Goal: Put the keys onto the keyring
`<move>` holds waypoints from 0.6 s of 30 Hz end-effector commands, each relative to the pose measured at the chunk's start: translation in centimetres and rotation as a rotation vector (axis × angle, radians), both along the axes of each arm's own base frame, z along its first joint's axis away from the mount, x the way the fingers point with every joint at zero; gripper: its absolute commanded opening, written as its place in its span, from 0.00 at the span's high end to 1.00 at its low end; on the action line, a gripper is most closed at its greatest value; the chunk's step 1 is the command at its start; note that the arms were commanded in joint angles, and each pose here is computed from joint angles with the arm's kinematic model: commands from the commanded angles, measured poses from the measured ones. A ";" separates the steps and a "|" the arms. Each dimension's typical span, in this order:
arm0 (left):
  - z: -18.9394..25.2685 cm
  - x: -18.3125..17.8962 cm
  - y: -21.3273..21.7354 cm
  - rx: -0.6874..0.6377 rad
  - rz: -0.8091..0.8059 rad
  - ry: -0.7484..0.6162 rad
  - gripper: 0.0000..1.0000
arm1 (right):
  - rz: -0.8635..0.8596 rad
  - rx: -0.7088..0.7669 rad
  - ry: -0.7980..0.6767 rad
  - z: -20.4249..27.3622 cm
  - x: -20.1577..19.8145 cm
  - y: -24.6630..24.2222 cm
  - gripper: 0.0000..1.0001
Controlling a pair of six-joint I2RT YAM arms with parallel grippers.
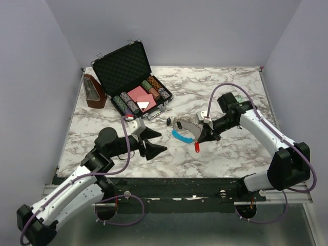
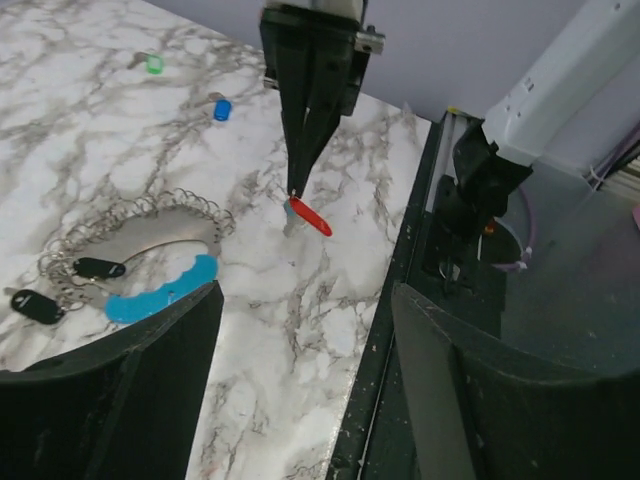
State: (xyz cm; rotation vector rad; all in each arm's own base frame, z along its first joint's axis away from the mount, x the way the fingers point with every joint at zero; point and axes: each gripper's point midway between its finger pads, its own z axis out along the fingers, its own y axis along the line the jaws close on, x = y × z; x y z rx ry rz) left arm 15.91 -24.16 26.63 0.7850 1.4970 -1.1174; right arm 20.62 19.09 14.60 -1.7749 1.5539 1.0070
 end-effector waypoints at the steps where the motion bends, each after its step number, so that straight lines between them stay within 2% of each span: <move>1: -2.7 -0.3 -2.8 0.052 0.000 -0.019 0.28 | 0.021 0.146 0.073 2.7 -1.2 3.0 0.99; 4: -4.1 -0.6 -4.8 0.072 -0.007 -0.015 0.30 | 0.059 0.223 0.123 3.9 -2.6 4.2 0.99; 7: -4.0 -1.2 -6.4 0.052 -0.043 -0.024 0.33 | 0.062 0.206 0.109 3.5 -2.7 4.2 0.99; 15: -5.4 -1.2 -10.1 0.049 -0.092 0.112 0.34 | 0.044 0.208 0.115 3.4 -2.8 4.1 0.99; 17: -6.4 -1.1 -10.8 0.064 -0.093 0.159 0.21 | 0.042 0.209 0.118 3.3 -2.9 4.2 0.99; 18: -6.7 -0.9 -11.1 0.066 -0.079 0.181 0.20 | 0.042 0.212 0.119 3.3 -2.9 4.2 0.99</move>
